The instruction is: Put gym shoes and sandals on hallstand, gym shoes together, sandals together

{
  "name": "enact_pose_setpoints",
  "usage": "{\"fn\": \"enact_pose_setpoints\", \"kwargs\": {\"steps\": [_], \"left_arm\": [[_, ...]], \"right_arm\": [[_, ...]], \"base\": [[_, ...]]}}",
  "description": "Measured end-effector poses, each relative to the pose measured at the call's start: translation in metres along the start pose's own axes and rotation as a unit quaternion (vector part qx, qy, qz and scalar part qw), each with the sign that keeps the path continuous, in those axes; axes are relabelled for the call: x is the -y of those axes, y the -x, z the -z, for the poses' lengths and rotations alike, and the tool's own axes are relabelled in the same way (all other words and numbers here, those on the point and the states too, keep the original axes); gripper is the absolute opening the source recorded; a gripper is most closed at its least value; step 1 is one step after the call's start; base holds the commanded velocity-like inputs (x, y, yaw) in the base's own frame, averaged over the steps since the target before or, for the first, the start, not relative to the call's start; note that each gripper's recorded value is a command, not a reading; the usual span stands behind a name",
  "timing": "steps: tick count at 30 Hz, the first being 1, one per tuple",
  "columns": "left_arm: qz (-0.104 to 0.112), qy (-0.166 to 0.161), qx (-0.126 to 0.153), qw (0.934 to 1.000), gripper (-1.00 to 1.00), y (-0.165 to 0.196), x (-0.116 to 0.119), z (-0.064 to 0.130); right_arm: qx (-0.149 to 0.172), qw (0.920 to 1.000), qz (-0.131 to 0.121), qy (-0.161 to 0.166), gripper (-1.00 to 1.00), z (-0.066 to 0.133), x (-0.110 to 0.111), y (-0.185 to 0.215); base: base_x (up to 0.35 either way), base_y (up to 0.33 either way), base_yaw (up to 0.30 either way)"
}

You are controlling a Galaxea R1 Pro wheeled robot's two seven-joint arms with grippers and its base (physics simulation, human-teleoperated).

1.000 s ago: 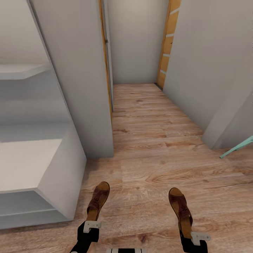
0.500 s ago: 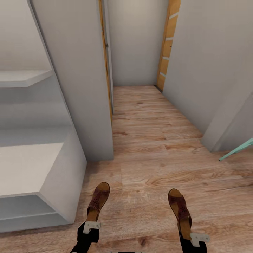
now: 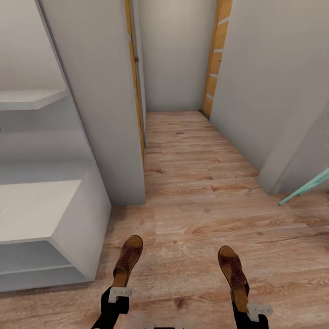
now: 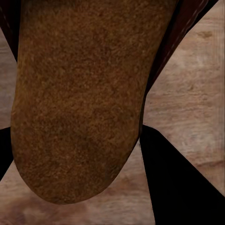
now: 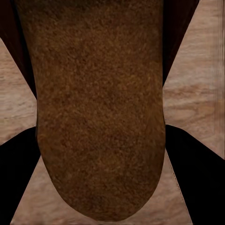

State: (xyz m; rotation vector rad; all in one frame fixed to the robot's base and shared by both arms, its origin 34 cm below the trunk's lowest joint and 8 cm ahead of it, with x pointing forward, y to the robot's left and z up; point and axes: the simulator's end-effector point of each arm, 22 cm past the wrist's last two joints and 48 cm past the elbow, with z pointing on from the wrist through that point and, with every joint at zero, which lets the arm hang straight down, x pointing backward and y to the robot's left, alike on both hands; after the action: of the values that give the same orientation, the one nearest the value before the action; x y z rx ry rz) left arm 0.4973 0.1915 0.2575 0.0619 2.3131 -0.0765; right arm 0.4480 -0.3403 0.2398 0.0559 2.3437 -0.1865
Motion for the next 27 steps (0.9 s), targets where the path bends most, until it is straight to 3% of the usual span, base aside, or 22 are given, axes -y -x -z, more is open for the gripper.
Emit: {"fn": "enact_pose_setpoints", "kwargs": {"steps": [11,27], "left_arm": [[0.001,0.001,0.002,1.0,-1.0,-0.0022,-0.0003,0.002],[0.001,0.001,0.003,1.0,-1.0,-0.0026,-0.0009,0.0025]], "right_arm": [[0.001,1.0,0.0,-0.001,-1.0,-0.0002,0.0002,0.0005],[0.001,1.0,0.0,-0.001,-1.0,-0.0002,0.0001,0.0007]], "base": [[-0.329,-0.023,0.024],[-0.338,0.0,0.261]]}}
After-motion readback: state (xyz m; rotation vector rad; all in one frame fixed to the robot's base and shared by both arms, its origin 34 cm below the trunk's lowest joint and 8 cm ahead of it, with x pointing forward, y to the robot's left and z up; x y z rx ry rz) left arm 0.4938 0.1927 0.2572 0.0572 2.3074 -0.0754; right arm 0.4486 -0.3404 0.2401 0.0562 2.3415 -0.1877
